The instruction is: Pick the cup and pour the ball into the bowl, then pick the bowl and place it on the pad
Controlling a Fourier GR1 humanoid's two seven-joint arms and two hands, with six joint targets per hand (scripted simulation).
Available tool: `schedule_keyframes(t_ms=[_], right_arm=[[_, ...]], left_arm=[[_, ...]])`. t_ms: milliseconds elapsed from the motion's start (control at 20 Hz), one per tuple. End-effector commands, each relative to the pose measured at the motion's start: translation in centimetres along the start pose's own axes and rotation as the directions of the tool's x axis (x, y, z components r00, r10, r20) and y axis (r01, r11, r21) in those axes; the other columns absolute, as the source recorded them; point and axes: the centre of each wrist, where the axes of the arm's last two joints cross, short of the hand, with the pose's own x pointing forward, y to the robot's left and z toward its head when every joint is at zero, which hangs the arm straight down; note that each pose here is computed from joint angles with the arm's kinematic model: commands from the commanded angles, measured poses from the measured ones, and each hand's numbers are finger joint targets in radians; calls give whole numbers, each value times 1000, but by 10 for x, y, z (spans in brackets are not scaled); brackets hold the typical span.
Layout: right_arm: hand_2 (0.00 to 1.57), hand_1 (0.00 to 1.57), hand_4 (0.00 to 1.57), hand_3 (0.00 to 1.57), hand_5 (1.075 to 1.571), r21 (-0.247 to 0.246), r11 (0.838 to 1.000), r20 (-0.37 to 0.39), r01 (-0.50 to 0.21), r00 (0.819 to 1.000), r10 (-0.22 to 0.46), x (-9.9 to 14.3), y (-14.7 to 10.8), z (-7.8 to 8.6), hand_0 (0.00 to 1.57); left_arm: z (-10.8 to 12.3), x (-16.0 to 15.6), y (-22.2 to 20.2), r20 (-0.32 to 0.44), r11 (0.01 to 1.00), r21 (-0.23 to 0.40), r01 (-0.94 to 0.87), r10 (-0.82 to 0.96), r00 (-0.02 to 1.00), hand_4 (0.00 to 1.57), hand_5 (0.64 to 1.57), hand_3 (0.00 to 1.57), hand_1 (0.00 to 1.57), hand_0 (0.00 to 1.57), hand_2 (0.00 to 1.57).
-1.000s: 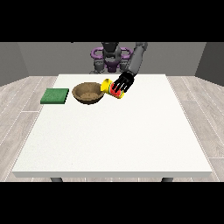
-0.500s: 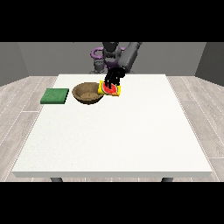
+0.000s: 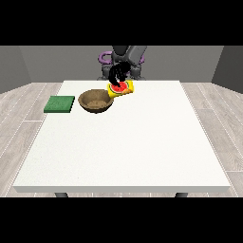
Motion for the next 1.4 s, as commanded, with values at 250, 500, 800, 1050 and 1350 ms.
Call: schedule_keyframes(t_ms=[250,500,800,1050,1350], right_arm=[[0,0,378,0,1564,-24,1000,-34,-12,999,11,-24,-18,-5,0],[0,0,360,0,1564,-77,997,-26,-8,1000,6,-25,-30,18,0],[0,0,377,0,1566,-92,996,-47,-18,999,13,-23,-35,30,0],[0,0,395,0,1564,-67,998,51,-21,998,24,-3,-25,32,0],[0,0,419,0,1565,-82,997,137,-14,990,25,15,-16,31,0]], left_arm=[[-1,52,31,99,986,14,168,-169,981,1059,1507,1571,1499,1499,1571],[8,15,10,-147,954,26,-300,300,943,960,1490,1477,1271,1271,1533],[18,-53,-3,-362,796,249,-552,605,709,747,1569,1571,1259,1259,1571],[77,-57,-42,-358,659,360,-661,752,554,1104,1570,1571,1458,1458,1571],[82,-64,-31,-207,337,587,-736,941,267,1472,1461,1571,1501,1501,1571]])
